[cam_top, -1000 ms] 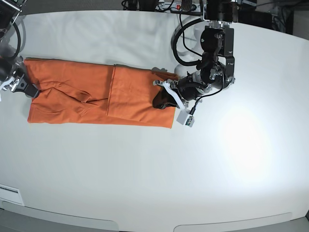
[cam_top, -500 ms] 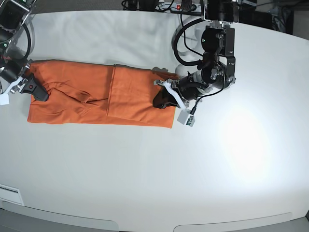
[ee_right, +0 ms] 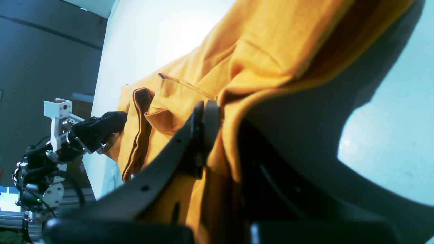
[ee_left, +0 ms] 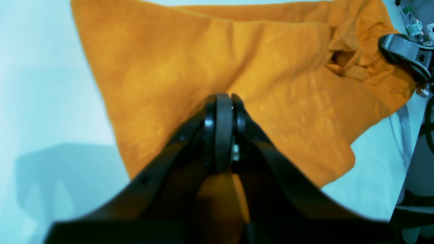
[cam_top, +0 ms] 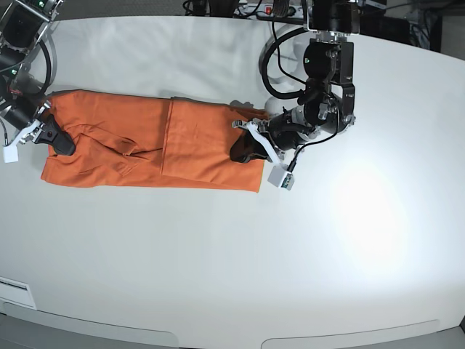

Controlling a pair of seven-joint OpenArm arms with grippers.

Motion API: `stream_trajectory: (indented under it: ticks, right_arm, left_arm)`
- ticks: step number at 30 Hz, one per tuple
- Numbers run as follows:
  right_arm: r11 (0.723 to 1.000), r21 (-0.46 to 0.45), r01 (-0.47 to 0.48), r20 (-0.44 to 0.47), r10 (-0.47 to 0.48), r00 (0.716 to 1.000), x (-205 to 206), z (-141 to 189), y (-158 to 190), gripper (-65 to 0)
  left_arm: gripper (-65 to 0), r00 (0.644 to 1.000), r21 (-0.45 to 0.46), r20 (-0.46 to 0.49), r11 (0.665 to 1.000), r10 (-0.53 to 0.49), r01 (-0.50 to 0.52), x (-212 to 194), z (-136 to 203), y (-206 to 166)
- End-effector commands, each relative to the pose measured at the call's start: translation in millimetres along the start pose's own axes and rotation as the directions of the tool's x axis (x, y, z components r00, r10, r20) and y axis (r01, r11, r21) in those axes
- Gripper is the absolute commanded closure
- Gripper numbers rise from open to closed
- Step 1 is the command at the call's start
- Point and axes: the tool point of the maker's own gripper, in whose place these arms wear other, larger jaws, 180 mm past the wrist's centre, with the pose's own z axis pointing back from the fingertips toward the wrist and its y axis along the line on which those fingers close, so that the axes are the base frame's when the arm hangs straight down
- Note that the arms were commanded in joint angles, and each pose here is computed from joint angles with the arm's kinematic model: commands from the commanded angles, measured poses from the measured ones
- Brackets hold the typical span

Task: Fold the T-shirt properly
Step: 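Release the folded end with the left gripper and pull the right gripper's end inward, then lift the strip's end with the right gripper and fold it over the bundle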

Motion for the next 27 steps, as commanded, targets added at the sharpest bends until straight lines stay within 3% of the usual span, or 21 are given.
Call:
stream_trajectory:
  ticks: [1, 4, 8, 12, 18, 23, 27]
  right_arm:
    - [0.999, -0.05, 0.02, -0.068, -0.024, 0.997, -13.7, 0.8, -9.4, 0.0]
    - [0.995, -0.085, -0.042, -0.077, 0.036, 0.996, -2.7, 8.8, -9.5, 0.0]
    - [0.973, -0.162, -0.167, -0.097, 0.153, 0.983, 19.4, 23.9, -9.5, 0.0]
    - [0.923, -0.254, -0.288, -0.107, 0.27, 0.957, 46.3, 40.8, -10.4, 0.0]
    - [0.837, -0.354, -0.417, -0.125, 0.4, 0.908, 80.7, 64.3, -7.4, 0.0]
    - [0.762, -0.386, -0.521, -0.155, 0.503, 0.85, 99.8, 74.4, 10.5, 0.0]
    - [0.682, -0.364, -0.634, -0.163, 0.624, 0.764, 102.8, 71.9, 47.8, 0.0]
  left_arm:
    - [0.0, 0.999, -0.021, 0.029, 1.0, -0.02, 0.021, 12.2, 0.7, -5.5]
    - [0.0, 0.998, -0.05, 0.042, 0.998, -0.037, 0.039, 15.9, 2.1, -10.7]
    - [0.0, 0.995, -0.16, 0.078, 0.985, -0.054, 0.066, 24.2, 4.5, -31.4]
    - [0.0, 0.99, -0.255, 0.134, 0.964, -0.041, 0.074, 36.4, 9.4, -49.3]
    - [0.0, 0.984, -0.437, 0.17, 0.891, -0.05, 0.121, 38.8, 25.8, -80.4]
    - [0.0, 0.981, -0.422, 0.193, 0.901, -0.016, 0.098, 45.8, 35.8, -67.0]
    - [0.0, 0.981, -0.332, 0.188, 0.937, -0.046, 0.107, 46.2, 44.0, -38.1]
